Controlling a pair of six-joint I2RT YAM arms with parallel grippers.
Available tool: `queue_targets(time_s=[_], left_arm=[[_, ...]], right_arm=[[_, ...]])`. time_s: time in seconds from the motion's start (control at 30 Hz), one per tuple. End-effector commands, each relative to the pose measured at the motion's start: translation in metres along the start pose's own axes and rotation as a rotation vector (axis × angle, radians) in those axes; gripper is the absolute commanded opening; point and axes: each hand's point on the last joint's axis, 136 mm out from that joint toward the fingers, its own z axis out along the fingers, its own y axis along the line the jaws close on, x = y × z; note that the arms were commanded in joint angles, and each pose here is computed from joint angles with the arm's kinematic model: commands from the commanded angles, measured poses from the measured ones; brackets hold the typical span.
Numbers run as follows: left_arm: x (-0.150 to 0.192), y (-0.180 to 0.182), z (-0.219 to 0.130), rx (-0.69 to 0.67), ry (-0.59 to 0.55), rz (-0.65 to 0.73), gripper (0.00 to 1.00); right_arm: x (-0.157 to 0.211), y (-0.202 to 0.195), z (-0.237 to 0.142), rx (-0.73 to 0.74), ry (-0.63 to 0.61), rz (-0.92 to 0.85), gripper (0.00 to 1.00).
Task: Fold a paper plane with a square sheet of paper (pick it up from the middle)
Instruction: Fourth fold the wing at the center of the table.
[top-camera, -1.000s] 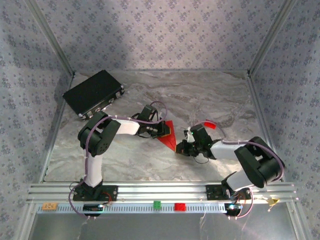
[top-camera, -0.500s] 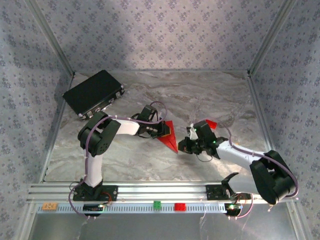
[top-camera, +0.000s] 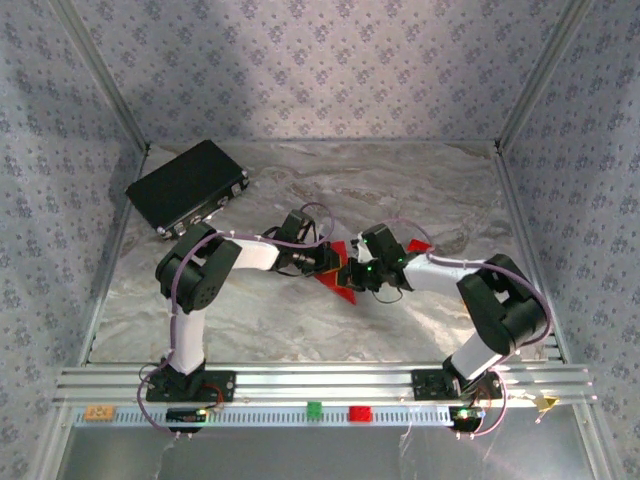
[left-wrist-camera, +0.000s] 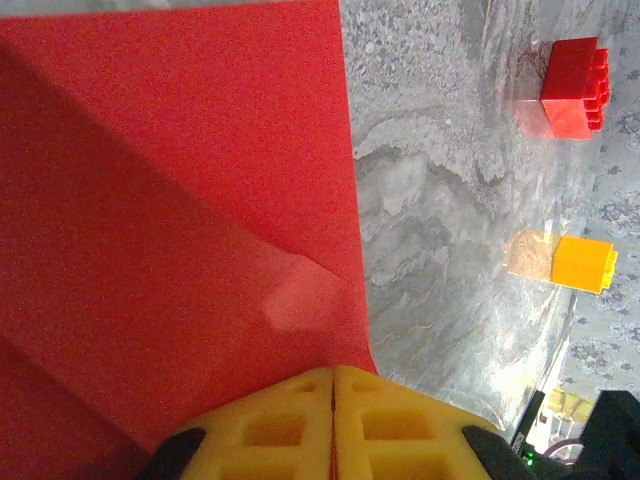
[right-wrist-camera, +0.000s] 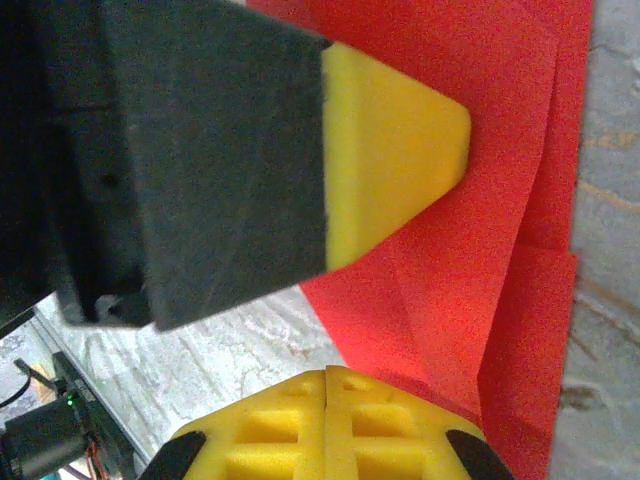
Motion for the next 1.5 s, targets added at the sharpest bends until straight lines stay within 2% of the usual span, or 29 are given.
queue_targets(time_s=[0.0, 0.2, 0.47, 0.73, 0.87, 1.03, 1.2, 1.47], left_arm=[[0.015, 0.033, 0.008, -0.100, 0.029, -0.052, 0.08], [0.015, 0.033, 0.008, -0.098, 0.030, -0.051, 0.08], [0.010, 0.027, 0.006, -0.090, 0.024, -0.035, 0.09], [-0.010, -0.022, -0.017, -0.024, -0.037, 0.062, 0.13], [-0.004, -0.029, -0.023, -0.021, -0.031, 0.076, 0.10], [0.013, -0.027, -0.014, -0.021, 0.021, 0.066, 0.03], [0.025, -0.014, -0.001, -0.059, 0.075, 0.032, 0.02], [0.019, 0.018, 0.008, -0.169, 0.053, -0.020, 0.02]], right_arm=[[-0.009, 0.002, 0.006, 0.017, -0.024, 0.003, 0.01], [0.002, -0.031, 0.012, 0.076, -0.014, 0.077, 0.01], [0.034, -0.061, 0.012, 0.054, 0.013, 0.195, 0.01], [0.036, -0.069, 0.008, 0.068, -0.001, 0.219, 0.00], [0.036, -0.071, 0.010, 0.064, 0.000, 0.228, 0.00], [0.035, -0.072, 0.010, 0.064, -0.003, 0.235, 0.00], [0.034, -0.073, 0.010, 0.063, -0.007, 0.241, 0.00], [0.038, -0.077, 0.009, 0.069, 0.000, 0.247, 0.00]])
